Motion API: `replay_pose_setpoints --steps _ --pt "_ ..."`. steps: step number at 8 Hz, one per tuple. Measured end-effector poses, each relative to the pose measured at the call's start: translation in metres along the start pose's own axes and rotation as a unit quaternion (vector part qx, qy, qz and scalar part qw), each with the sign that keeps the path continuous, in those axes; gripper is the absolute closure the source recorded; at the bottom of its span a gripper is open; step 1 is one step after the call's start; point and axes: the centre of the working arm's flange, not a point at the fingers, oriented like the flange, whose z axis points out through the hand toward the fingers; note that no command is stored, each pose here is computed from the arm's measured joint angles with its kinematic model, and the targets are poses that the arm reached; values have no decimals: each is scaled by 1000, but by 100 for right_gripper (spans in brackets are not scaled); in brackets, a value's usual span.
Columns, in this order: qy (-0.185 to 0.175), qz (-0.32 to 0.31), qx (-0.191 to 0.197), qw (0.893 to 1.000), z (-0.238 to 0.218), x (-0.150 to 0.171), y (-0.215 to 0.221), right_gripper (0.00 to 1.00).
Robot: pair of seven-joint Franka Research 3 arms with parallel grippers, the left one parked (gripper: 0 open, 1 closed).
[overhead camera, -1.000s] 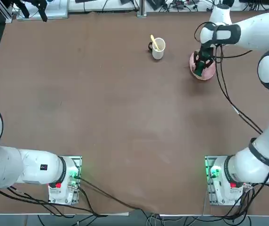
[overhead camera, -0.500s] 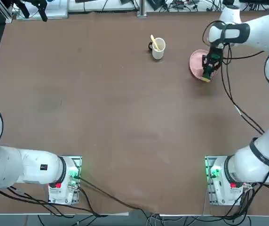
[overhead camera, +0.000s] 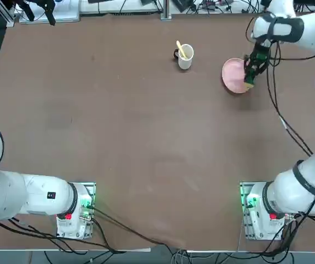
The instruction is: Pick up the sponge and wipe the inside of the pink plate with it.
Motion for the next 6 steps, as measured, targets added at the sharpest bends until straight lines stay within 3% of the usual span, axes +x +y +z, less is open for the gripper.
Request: replay_pose_setpoints --steps 3,6 --pt "5 -17 -4 1000 -58 13 63 72" --pt "-8 -33 -31 999 -34 29 147 71"
